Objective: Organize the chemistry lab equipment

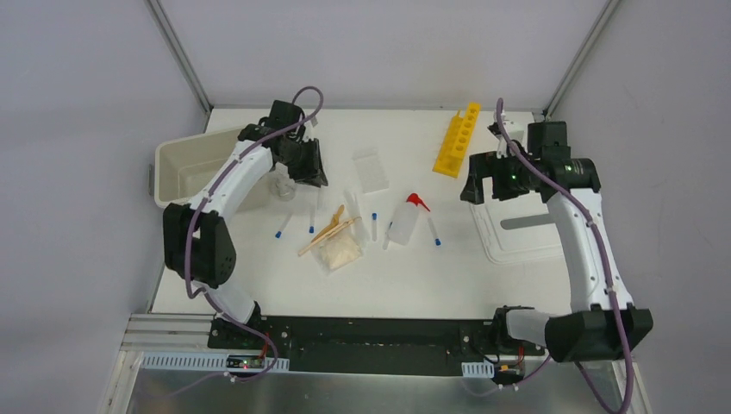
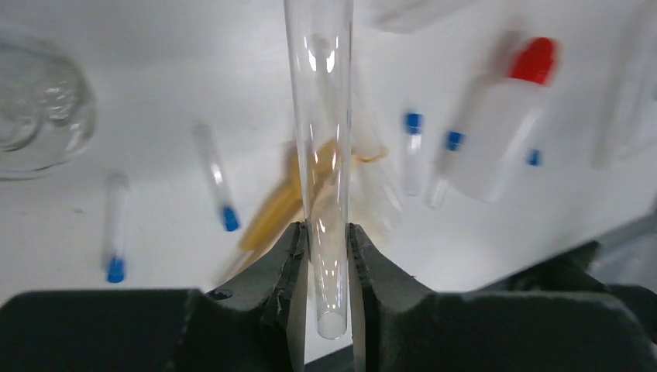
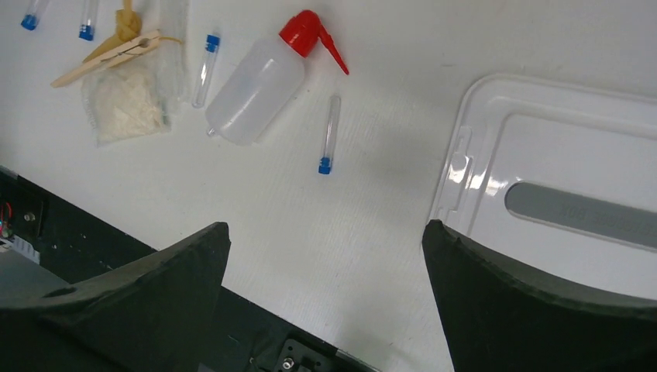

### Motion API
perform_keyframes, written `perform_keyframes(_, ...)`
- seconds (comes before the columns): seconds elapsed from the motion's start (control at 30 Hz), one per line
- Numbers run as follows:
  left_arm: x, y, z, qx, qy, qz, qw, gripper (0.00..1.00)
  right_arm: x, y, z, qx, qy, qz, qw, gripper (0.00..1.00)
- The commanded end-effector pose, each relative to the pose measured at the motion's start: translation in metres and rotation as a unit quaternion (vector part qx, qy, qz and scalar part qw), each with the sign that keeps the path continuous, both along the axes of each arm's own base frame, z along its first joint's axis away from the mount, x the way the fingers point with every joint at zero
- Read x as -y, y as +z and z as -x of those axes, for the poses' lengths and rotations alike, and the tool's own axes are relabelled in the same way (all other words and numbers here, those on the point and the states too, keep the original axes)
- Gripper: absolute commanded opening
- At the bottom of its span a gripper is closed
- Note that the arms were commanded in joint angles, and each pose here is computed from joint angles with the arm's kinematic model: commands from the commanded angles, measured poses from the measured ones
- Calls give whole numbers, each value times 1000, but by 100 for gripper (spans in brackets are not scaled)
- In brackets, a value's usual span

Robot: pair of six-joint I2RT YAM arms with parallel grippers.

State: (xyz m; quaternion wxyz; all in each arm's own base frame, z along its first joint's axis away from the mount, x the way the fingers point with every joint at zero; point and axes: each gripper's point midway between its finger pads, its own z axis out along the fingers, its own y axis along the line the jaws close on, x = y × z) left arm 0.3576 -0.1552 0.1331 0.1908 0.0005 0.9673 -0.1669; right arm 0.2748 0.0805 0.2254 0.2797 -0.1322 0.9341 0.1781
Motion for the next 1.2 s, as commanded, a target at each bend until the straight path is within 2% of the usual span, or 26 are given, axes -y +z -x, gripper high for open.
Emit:
perform_keyframes(0.0, 64, 104, 39, -10, -56, 221, 974, 4, -25, 76, 9, 195, 112, -9, 974, 99)
perform_keyframes(0.1, 86, 140, 60, -9, -105, 286, 952, 4, -43, 112, 11, 328, 141, 11, 934, 99)
perform_keyframes(0.2, 97, 166, 77, -23, -122, 340, 932, 4, -72, 127, 18, 439, 211, 65, 871, 99)
perform_keyframes(0.33, 101, 176, 88, -44, -119, 372, 920, 3, -123, 120, 35, 507, 318, 133, 790, 99)
perform_keyframes(0.43, 102, 175, 89, -51, -106, 378, 918, 2, -165, 110, 48, 561, 384, 184, 710, 99)
perform_keyframes(0.5, 102, 171, 89, -62, -90, 382, 918, 2, -193, 107, 53, 597, 402, 213, 661, 96)
perform_keyframes(0.57, 102, 166, 89, -75, -68, 384, 918, 2, -219, 109, 57, 624, 409, 221, 628, 91)
perform_keyframes(0.67, 101, 155, 90, -98, -41, 384, 917, 1, -249, 116, 57, 648, 402, 230, 605, 83)
perform_keyframes(0.97, 99, 151, 90, -116, -2, 385, 916, 0, -285, 100, 58, 648, 440, 236, 574, 70)
perform_keyframes(1.17, 101, 150, 89, -126, 5, 390, 912, 0, -295, 95, 63, 646, 459, 229, 565, 63)
